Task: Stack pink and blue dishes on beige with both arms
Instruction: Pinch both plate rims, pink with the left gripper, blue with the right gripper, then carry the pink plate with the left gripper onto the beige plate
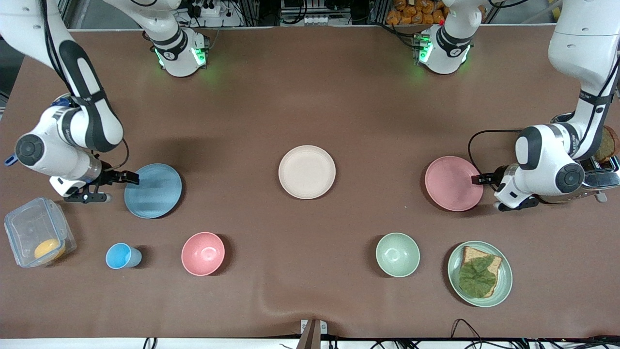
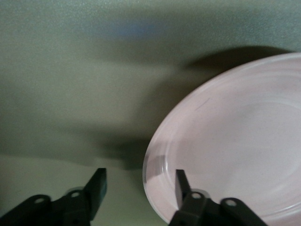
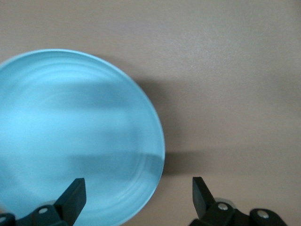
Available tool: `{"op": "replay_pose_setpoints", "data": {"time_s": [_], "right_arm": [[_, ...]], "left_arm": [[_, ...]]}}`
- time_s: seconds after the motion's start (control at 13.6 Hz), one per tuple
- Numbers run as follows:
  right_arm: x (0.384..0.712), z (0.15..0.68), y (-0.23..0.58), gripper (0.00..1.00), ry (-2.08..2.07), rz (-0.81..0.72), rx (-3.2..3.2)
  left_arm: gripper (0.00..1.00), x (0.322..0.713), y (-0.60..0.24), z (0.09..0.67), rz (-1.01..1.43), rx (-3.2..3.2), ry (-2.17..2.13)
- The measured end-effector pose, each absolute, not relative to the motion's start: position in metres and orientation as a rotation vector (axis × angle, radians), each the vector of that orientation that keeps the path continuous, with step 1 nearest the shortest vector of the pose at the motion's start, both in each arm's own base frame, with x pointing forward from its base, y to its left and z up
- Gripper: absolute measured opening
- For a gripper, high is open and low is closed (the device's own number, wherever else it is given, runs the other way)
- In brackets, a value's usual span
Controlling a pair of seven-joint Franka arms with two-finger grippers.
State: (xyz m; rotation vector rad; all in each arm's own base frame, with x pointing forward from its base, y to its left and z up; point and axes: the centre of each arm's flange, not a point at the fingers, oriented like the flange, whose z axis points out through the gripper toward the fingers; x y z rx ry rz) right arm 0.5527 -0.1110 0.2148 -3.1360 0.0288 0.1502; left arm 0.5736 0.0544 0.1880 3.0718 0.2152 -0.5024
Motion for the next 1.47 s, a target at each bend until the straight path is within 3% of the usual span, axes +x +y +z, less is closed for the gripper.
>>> {"op": "replay_pose_setpoints", "data": {"time_s": [0.15, 0.37, 0.51, 0.59, 0.66, 0.81, 0.88, 1.17, 1.47], "right_arm": [[0.550, 0.197, -0.121, 1.00, 0.055, 0.173, -3.133], [0.551, 0.194, -0.122, 1.00, 0.060, 0.173, -3.133], [0.555, 0.191, -0.125, 1.00, 0.067, 0.173, -3.133], [0.556, 0.188, -0.126, 0.99, 0.077, 0.176, -3.129], [0.556, 0.186, -0.127, 0.96, 0.094, 0.177, -3.121], [0.556, 0.182, -0.127, 0.76, 0.136, 0.178, -3.099], [0.556, 0.181, -0.127, 0.61, 0.143, 0.180, -3.095], [0.556, 0.181, -0.126, 0.12, 0.136, 0.178, -3.090], [0.565, 0.194, -0.125, 0.04, 0.012, 0.177, -3.081]], "left_arm": [[0.41, 0.574, 0.054, 0.186, -0.503, 3.071, 0.213], [0.34, 0.573, 0.053, 0.184, -0.509, 3.070, 0.212], [0.12, 0.573, 0.053, 0.183, -0.510, 3.069, 0.211], [0.06, 0.575, 0.052, 0.188, -0.507, 3.063, 0.214], [0.06, 0.576, 0.051, 0.190, -0.500, 3.062, 0.209], [0.06, 0.577, 0.041, 0.192, -0.498, 3.056, 0.186], [0.06, 0.578, 0.033, 0.198, -0.509, 3.042, 0.173], [0.05, 0.580, -0.023, 0.273, -0.536, 2.941, 0.103], [0.05, 0.570, -0.142, 0.330, -0.499, 2.915, -0.023]]}}
